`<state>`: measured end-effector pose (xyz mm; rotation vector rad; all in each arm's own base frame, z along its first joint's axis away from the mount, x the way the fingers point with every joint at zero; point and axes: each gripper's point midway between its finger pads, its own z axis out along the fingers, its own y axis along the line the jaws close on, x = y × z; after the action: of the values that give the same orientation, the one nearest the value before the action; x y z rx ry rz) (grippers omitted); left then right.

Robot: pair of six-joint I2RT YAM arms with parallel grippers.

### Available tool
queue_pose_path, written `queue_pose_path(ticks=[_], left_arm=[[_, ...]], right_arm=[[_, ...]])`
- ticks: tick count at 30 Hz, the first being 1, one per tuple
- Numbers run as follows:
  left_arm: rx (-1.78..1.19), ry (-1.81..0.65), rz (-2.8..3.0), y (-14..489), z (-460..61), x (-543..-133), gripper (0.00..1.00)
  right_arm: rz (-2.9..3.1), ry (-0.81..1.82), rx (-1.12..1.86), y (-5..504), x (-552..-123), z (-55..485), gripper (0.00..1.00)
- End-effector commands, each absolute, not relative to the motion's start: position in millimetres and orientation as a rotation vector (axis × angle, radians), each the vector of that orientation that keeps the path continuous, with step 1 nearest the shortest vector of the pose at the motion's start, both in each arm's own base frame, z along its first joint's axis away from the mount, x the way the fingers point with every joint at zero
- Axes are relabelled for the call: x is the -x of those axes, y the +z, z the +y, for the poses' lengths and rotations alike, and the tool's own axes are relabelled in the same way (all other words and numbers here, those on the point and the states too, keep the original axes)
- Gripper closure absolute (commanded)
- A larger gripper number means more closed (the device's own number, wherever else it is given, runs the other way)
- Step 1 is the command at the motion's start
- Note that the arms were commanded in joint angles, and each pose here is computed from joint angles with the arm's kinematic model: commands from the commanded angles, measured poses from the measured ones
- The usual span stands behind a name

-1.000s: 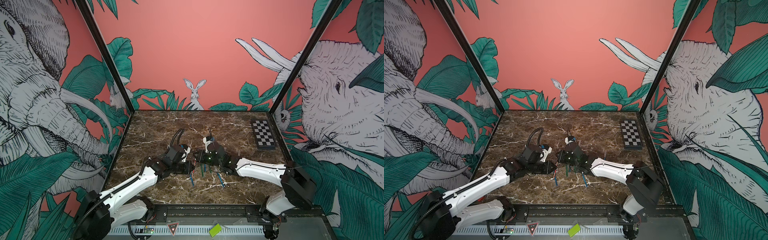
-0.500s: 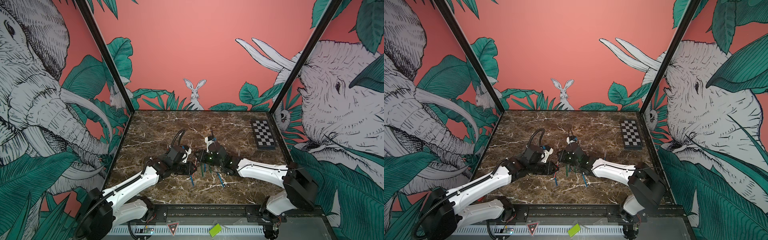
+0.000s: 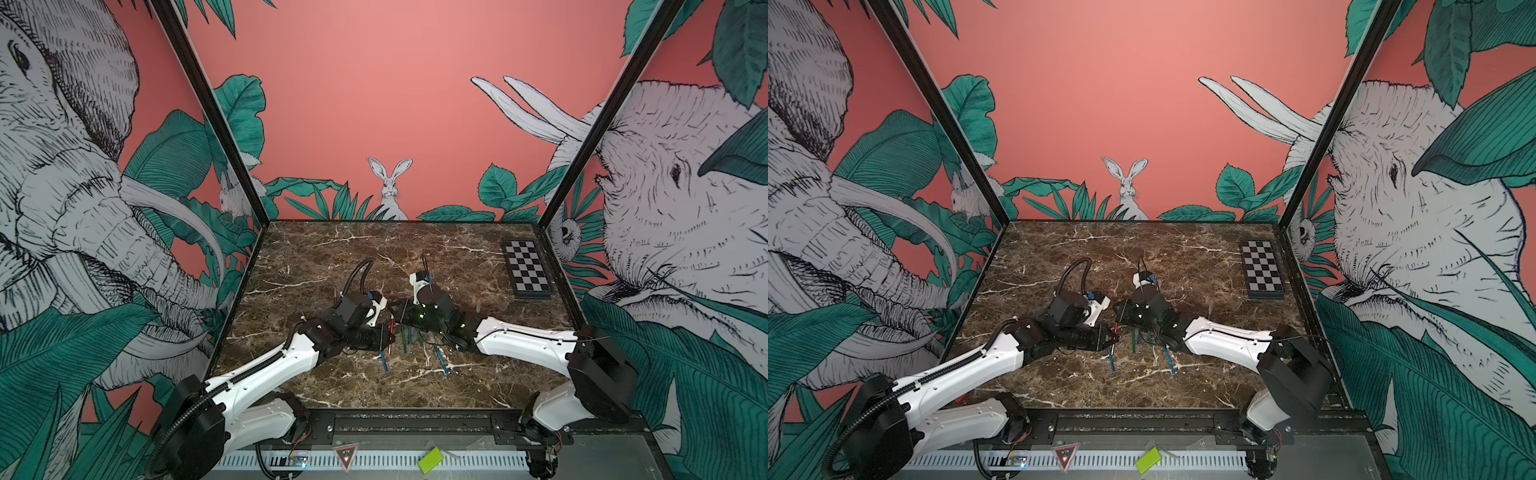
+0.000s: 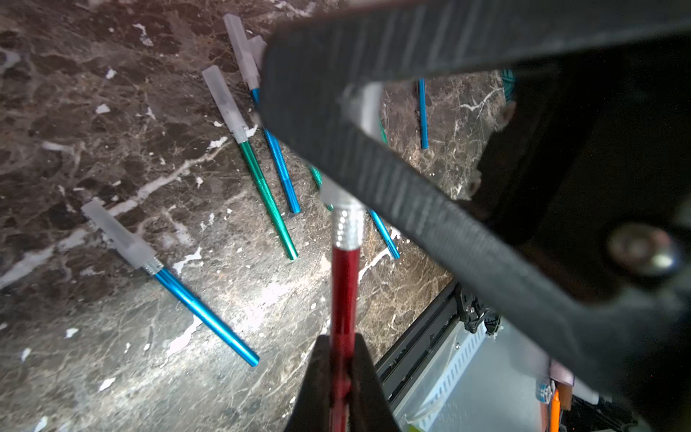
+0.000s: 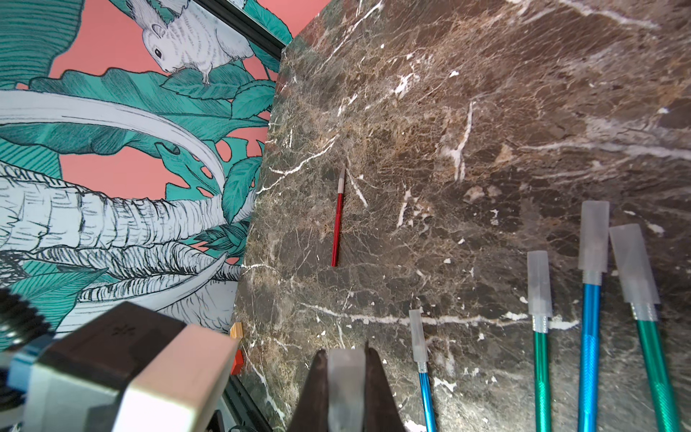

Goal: Remove protective caps from carving knives
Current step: Remove the protective sleeve from the carving knife, then place the protective sleeve at the center of the board.

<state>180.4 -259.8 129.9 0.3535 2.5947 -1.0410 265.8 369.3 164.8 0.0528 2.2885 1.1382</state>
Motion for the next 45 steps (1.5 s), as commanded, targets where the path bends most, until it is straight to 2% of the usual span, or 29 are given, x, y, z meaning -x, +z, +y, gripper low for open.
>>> queue_pose_path(ticks=[1,14,26,33,41,45], left_arm=[[-0.320,-0.995,2.627,124,-252,-179,1.00],[-0.276,-0.949,2.757,100,-237,-159,1.00],[-0.266,-0.943,2.747,108,-232,-153,1.00],[-0.346,-0.578,2.715,125,-186,-178,1.00],[-0.009,-0.040,2.732,140,-81,-240,1.00],[0.108,0.073,2.802,132,-46,-260,1.00]], right_arm=[[2.212,1.196,-0.060,188,-267,373,1.00],[2.172,0.988,0.040,204,-288,354,1.00],[2.136,0.890,0.081,222,-313,344,1.00],[2.166,0.854,0.103,225,-302,319,1.00],[2.281,0.868,0.224,205,-262,302,1.00],[2.316,0.856,0.261,201,-246,290,1.00]])
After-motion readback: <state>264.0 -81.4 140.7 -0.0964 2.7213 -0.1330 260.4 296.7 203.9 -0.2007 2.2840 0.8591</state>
